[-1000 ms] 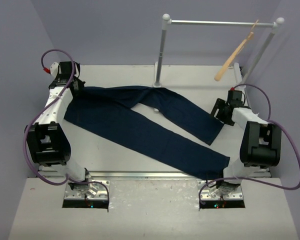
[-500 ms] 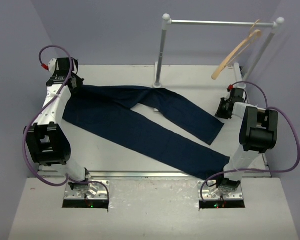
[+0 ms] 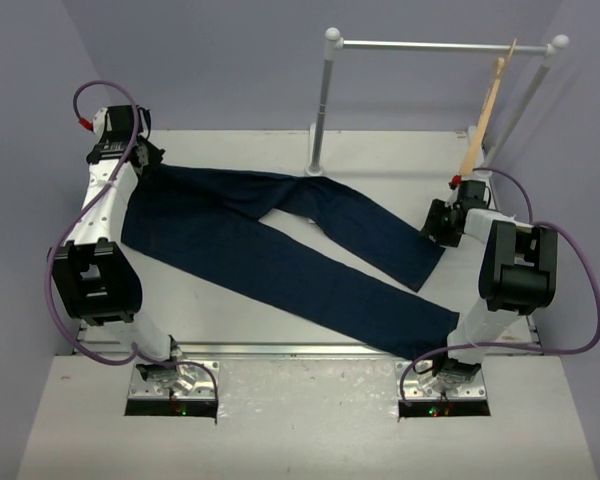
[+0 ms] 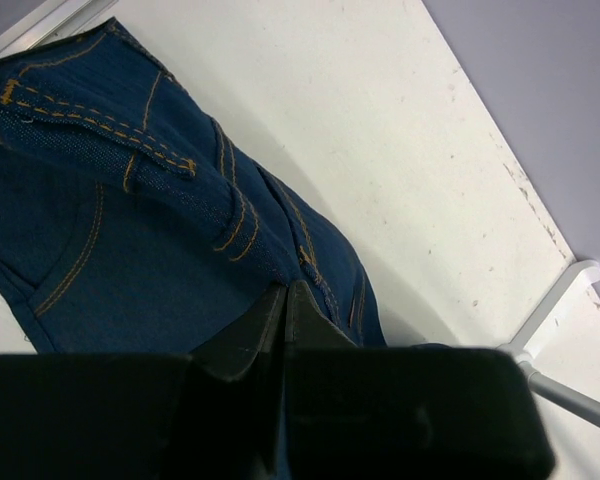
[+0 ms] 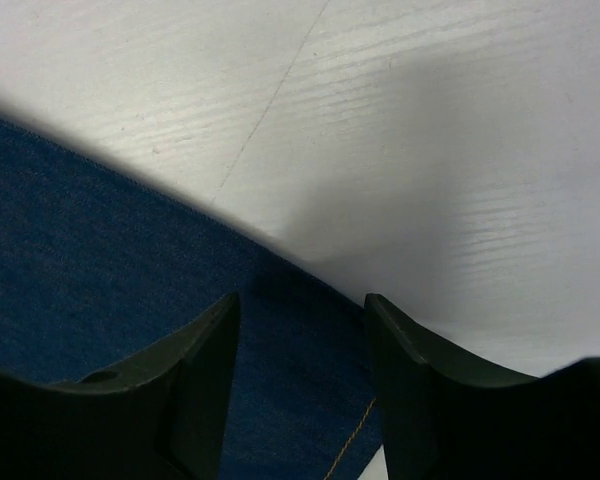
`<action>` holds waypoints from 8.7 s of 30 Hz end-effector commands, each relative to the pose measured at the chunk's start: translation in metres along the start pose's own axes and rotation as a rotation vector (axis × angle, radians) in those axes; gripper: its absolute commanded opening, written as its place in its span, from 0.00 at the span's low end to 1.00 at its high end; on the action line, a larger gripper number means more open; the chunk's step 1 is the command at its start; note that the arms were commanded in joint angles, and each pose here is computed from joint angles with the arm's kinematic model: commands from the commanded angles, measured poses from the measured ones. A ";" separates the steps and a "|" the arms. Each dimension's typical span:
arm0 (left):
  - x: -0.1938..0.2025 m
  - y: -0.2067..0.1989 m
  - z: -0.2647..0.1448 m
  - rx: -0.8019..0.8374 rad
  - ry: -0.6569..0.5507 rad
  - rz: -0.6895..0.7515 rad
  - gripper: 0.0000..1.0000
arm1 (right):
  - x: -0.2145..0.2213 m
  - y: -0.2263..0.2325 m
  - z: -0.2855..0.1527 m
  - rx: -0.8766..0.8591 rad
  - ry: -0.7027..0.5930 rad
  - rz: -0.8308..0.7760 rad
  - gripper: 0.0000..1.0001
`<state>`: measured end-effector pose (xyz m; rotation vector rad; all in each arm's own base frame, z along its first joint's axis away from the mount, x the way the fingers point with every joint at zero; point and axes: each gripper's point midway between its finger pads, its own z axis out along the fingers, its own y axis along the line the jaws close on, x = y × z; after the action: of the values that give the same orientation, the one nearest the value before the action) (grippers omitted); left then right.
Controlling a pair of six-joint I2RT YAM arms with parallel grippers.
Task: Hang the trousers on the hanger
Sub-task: Fold the trousers at the center of the board.
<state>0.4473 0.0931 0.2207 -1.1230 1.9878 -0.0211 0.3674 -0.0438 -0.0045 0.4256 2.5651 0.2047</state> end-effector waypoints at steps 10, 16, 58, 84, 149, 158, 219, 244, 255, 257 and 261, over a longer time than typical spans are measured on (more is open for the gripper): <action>-0.027 -0.016 -0.011 0.057 -0.053 0.001 0.00 | 0.016 -0.008 -0.006 0.240 0.049 -0.228 0.17; -0.029 -0.017 -0.007 0.053 -0.045 0.001 0.00 | 0.014 0.006 -0.017 0.252 -0.016 -0.266 0.00; -0.102 -0.065 0.037 0.484 -0.137 0.135 0.00 | 0.082 0.106 -0.308 -0.433 -0.662 -0.317 0.00; -0.046 0.104 0.018 0.069 -0.208 -0.117 0.09 | 0.073 0.091 -0.338 -0.365 -0.800 -0.348 0.00; 0.166 0.188 0.100 -0.692 0.426 -0.442 1.00 | 0.156 0.171 -0.045 -0.037 0.288 -0.421 0.99; 0.128 0.194 0.064 -0.672 0.286 -0.444 1.00 | 0.088 0.248 -0.035 -0.189 0.205 -0.636 0.99; 0.145 0.120 -0.055 0.088 0.290 -0.010 1.00 | 0.151 0.101 -0.133 -0.044 -0.039 -0.347 0.55; 0.147 0.103 -0.065 0.174 0.335 -0.021 1.00 | 0.193 0.006 -0.106 0.280 0.270 0.035 0.45; 0.163 0.109 -0.051 0.164 0.390 0.011 1.00 | 0.193 0.005 -0.107 0.283 0.264 0.050 0.26; 0.164 0.109 -0.051 0.167 0.390 0.013 1.00 | 0.190 0.007 -0.108 0.273 0.249 0.045 0.15; 0.162 0.107 -0.051 0.175 0.388 0.010 1.00 | 0.181 0.009 -0.112 0.265 0.219 0.033 0.04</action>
<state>0.2869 0.0249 0.0996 -1.1173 2.3052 -0.4025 0.1512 0.0214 -0.0063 0.5757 2.8749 -0.0857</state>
